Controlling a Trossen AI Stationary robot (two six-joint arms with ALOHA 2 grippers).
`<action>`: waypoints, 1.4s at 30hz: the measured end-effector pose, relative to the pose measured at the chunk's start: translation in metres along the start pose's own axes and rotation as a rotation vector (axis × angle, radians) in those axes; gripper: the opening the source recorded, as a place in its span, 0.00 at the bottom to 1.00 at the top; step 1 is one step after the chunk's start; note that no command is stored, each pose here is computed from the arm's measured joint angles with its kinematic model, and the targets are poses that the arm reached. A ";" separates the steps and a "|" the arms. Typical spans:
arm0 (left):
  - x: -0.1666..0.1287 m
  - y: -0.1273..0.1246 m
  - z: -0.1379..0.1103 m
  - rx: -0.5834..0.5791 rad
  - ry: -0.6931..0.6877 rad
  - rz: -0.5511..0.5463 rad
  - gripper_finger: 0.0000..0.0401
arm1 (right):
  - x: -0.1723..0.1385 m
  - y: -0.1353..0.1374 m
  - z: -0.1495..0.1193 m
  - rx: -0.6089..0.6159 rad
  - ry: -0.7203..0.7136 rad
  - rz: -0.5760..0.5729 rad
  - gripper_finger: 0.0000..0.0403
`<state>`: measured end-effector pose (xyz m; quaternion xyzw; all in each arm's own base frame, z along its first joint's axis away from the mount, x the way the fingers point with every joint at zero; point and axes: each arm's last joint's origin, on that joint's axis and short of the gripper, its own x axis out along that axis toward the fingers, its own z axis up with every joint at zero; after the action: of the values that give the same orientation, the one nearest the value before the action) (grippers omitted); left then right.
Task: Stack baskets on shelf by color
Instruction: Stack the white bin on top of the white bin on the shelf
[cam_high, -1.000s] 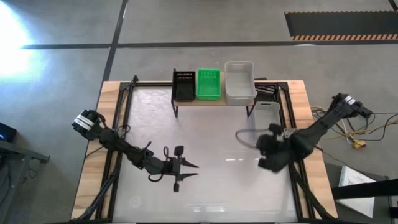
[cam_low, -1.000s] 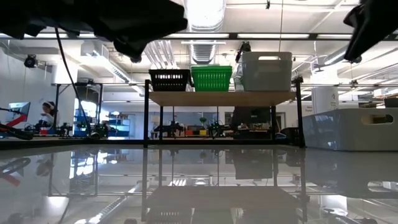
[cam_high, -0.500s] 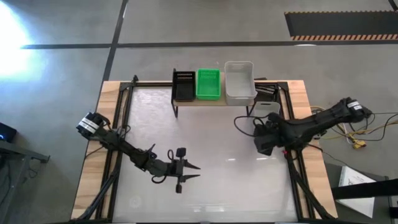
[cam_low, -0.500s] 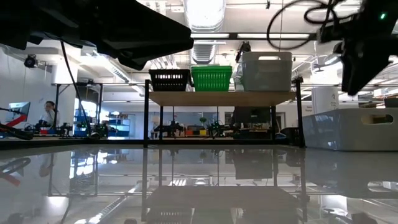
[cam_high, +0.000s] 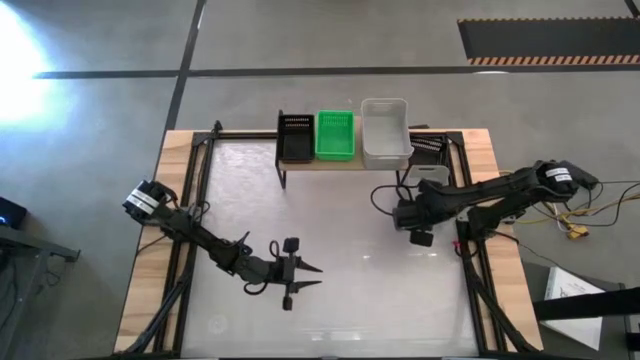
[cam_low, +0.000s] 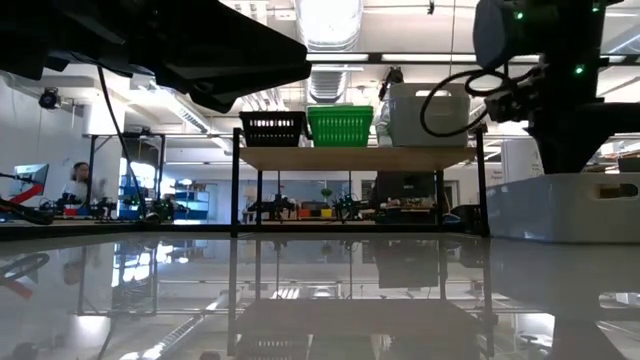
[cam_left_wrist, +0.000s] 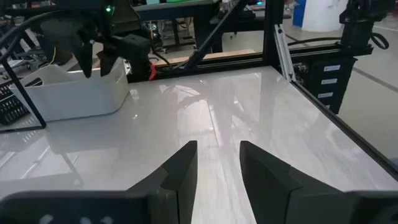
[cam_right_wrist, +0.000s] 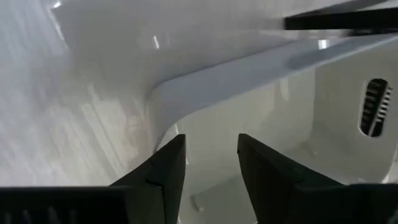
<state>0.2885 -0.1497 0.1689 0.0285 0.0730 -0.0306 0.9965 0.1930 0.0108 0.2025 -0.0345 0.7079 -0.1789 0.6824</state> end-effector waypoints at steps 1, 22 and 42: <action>0.000 0.000 0.000 0.000 0.000 0.000 0.26 | 0.000 0.000 0.000 -0.007 0.001 0.012 0.33; 0.000 0.000 0.001 -0.003 -0.006 0.000 0.26 | -0.026 0.049 0.022 -0.065 -0.307 0.517 0.38; 0.000 0.000 0.001 -0.004 -0.008 -0.001 0.26 | -0.076 0.133 0.007 0.248 -0.230 0.323 0.39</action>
<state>0.2888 -0.1498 0.1699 0.0265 0.0693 -0.0309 0.9968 0.2311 0.1558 0.2351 0.1431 0.5945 -0.1477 0.7774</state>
